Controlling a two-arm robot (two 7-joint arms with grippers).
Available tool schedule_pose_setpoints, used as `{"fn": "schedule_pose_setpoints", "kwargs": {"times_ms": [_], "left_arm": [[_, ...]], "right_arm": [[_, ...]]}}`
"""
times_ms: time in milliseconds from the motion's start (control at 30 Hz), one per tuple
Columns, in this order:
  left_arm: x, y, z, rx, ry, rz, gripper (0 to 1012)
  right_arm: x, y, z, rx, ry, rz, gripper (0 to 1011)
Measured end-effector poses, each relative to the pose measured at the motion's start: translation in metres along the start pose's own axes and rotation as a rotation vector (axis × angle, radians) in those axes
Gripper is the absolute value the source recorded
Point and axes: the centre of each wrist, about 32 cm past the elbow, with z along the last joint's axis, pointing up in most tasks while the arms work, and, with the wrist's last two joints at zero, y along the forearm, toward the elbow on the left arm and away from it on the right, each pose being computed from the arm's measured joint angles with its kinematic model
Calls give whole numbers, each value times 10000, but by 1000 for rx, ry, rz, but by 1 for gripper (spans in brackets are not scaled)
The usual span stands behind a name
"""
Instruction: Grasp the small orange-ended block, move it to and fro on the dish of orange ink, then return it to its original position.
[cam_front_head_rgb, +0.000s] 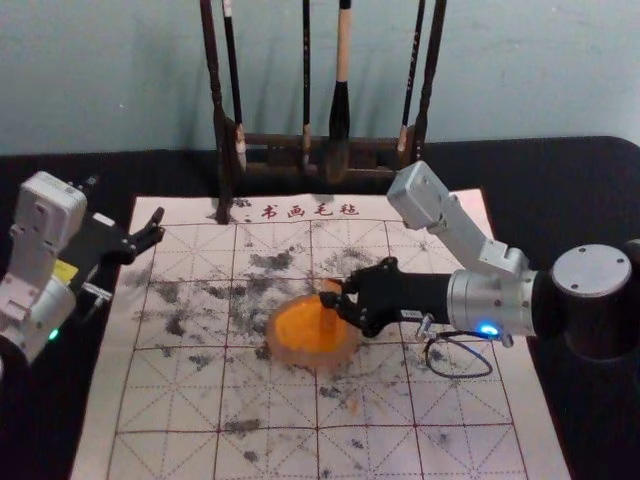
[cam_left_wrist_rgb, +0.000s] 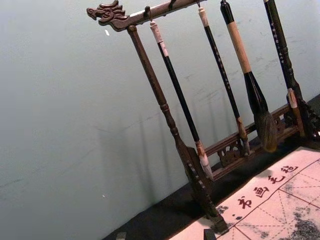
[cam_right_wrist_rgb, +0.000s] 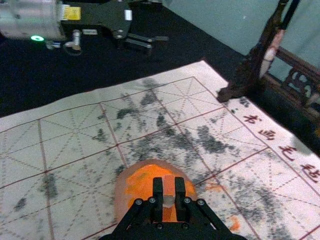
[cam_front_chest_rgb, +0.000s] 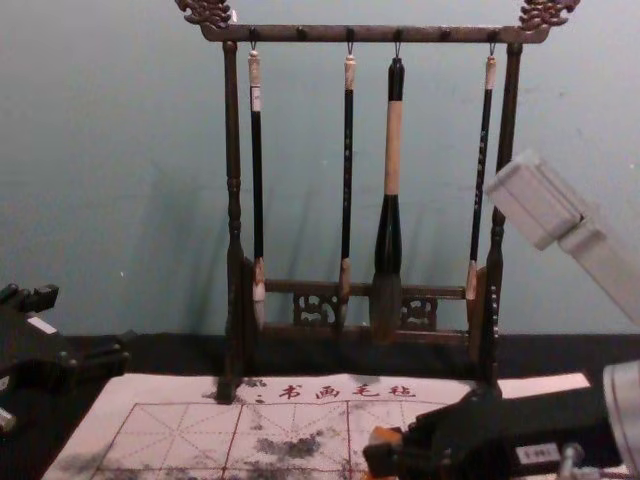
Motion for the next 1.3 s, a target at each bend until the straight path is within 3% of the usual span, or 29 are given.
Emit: {"fn": "schedule_pose_setpoints", "kwargs": {"times_ms": [300,667,1000,1300], "left_arm": [[0,0,0,0,0,0,1001],[0,0,0,0,0,0,1001],[0,0,0,0,0,0,1001],[0,0,0,0,0,0,1001]], "right_arm": [[-92,22,4,4,-6,46,108],[-107,162,64,16,-11,66,108],[-36,296,106,15,-6,41,109],[38,296,112,17,-1,8,108]]}}
